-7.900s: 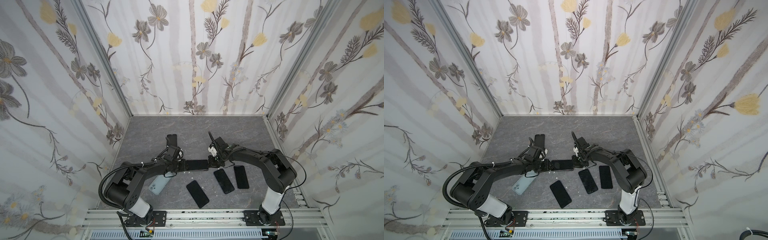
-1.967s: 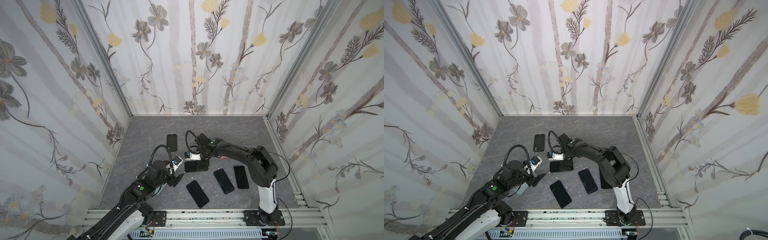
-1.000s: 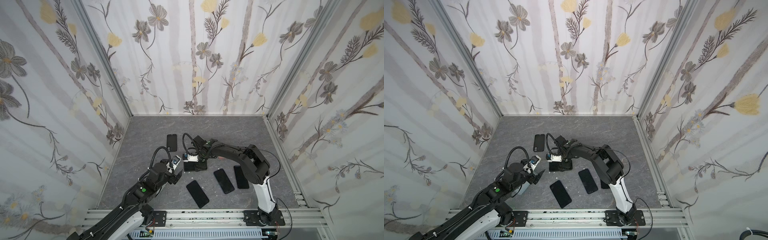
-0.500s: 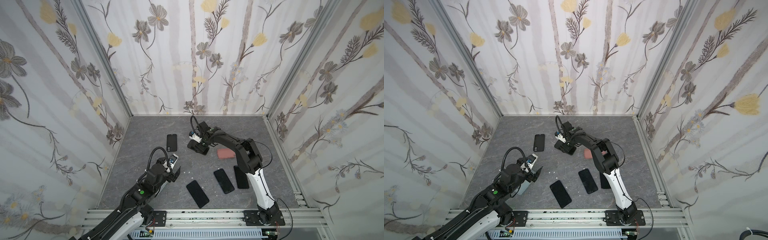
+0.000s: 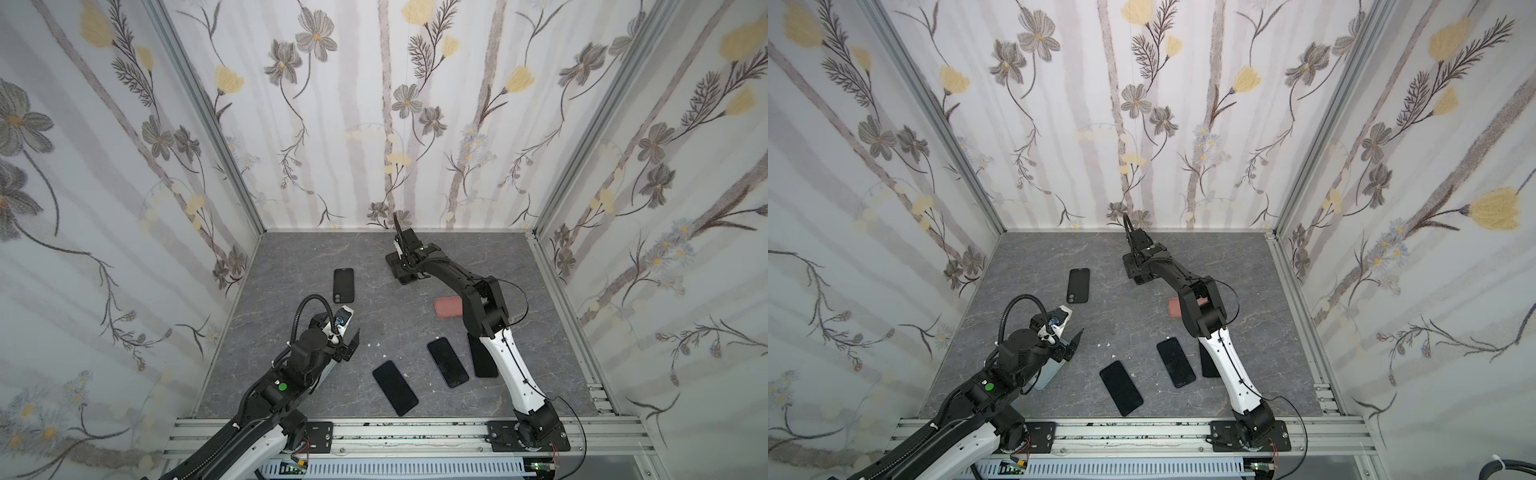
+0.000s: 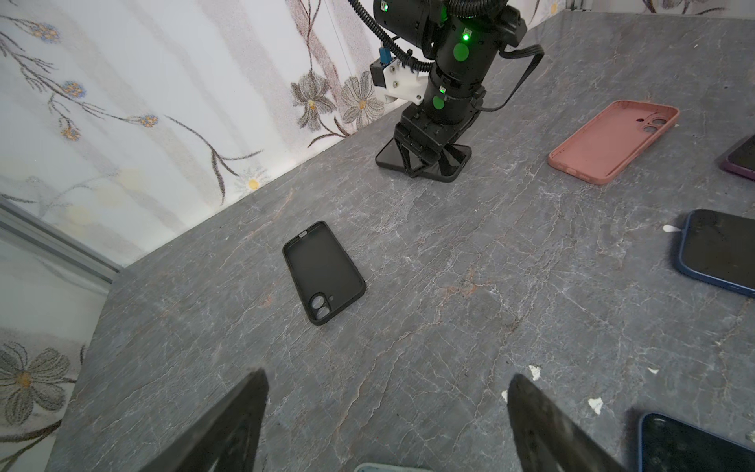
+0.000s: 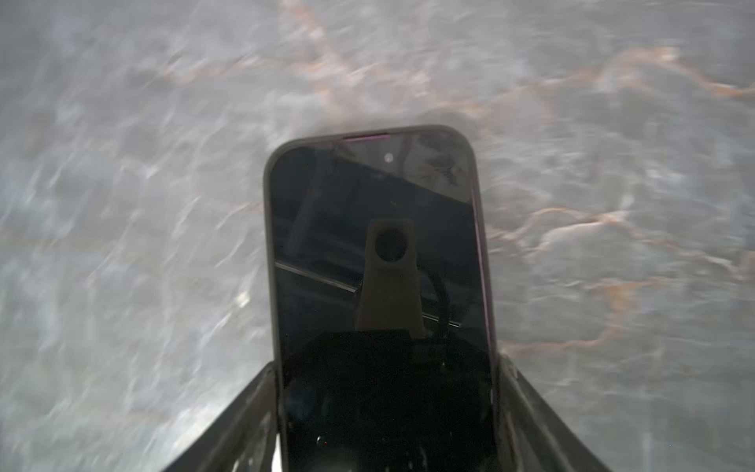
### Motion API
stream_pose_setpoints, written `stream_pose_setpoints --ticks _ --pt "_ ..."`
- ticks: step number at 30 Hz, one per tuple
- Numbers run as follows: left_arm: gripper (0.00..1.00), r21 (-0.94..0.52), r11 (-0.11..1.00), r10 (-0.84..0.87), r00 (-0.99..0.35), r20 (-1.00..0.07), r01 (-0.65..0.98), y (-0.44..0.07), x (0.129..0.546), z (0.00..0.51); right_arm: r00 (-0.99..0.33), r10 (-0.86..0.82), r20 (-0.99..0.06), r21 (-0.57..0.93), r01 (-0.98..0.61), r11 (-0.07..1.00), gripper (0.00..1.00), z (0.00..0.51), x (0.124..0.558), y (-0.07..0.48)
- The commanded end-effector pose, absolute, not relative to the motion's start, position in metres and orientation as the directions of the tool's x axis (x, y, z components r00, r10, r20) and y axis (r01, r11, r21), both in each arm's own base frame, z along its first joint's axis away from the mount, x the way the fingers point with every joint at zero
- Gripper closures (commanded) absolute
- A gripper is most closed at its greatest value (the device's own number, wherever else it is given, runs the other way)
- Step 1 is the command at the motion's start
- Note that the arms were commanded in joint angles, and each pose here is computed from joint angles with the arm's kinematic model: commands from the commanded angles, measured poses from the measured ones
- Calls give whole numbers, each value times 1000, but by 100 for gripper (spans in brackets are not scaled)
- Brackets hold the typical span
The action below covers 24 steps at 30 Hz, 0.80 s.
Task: Put the phone into the phone case
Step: 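Carry the cased phone farther from the robot, set it down, open right gripper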
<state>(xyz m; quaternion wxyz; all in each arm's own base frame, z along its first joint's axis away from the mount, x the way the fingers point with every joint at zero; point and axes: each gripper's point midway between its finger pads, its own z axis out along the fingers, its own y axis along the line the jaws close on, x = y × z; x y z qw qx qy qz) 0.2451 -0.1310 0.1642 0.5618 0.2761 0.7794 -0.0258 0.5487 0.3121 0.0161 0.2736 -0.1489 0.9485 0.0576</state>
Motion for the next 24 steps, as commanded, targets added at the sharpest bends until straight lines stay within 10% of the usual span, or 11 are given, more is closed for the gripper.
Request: stream_pose_setpoints --ticks 1,24 --pt "8 260 860 370 -187 -910 438 -131 249 174 -904 -152 -400 13 -171 985 25 -24 527 283" --pt "7 274 877 366 -179 -913 394 -124 252 183 -798 -61 -600 145 -183 972 2 123 544 300"
